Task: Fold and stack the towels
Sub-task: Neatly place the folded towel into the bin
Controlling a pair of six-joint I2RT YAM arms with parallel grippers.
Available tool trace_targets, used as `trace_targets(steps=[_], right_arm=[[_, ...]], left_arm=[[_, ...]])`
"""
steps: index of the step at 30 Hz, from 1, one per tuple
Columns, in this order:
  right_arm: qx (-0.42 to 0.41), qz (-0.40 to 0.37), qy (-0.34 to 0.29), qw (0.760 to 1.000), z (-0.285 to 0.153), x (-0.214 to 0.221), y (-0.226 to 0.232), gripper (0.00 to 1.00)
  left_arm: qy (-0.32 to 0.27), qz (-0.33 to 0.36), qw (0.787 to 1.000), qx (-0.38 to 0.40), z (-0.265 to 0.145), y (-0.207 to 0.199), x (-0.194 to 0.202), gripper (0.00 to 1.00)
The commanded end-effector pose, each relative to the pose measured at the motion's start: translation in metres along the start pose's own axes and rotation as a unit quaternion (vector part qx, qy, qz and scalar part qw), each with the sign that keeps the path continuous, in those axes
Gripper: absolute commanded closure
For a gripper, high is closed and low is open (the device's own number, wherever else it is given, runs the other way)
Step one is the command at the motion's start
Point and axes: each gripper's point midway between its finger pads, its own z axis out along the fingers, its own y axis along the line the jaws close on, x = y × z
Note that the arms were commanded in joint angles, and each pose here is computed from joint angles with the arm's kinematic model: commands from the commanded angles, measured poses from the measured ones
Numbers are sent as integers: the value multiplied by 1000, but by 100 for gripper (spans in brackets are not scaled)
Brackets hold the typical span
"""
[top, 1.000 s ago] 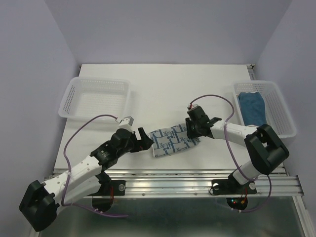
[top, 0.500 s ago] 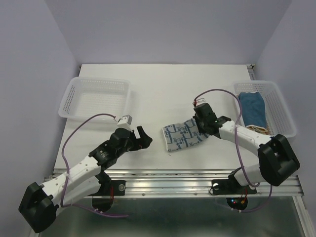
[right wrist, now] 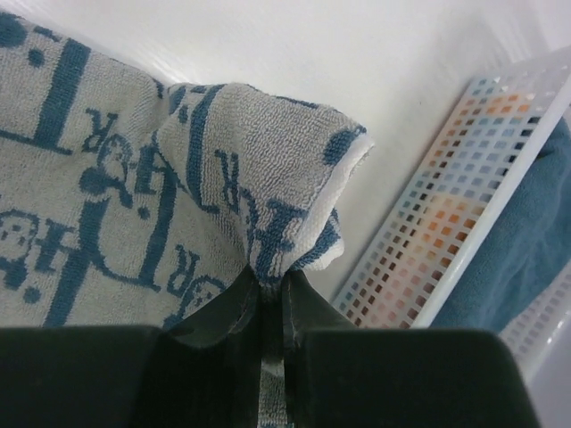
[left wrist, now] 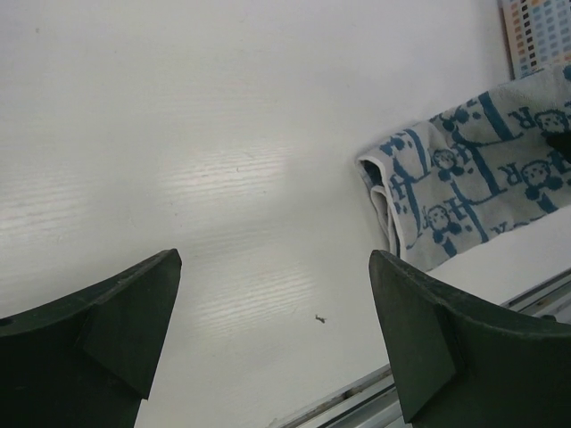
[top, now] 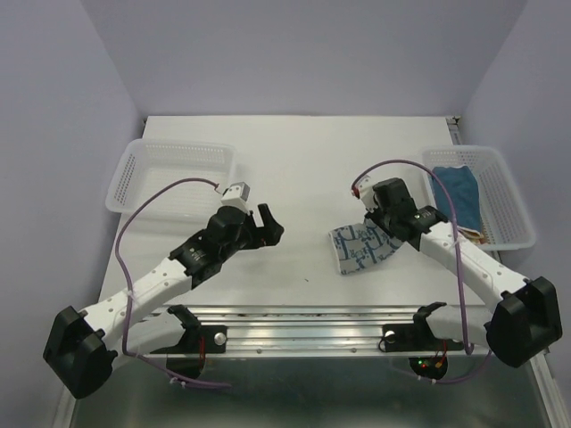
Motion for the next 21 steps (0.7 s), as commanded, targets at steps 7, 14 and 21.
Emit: trace_targets(steps=[7, 14, 21], right_arm=[[73, -118, -31, 990, -73, -35, -88, 99], [57, -232, 13, 971, -71, -23, -95, 99], [66, -299, 5, 952, -83, -24, -105, 99]], left_arm=[[-24, 42, 998, -34, 19, -17, -47, 1], [-35, 36, 997, -50, 25, -25, -67, 1], [-40, 41, 996, -75, 31, -28, -83, 1]])
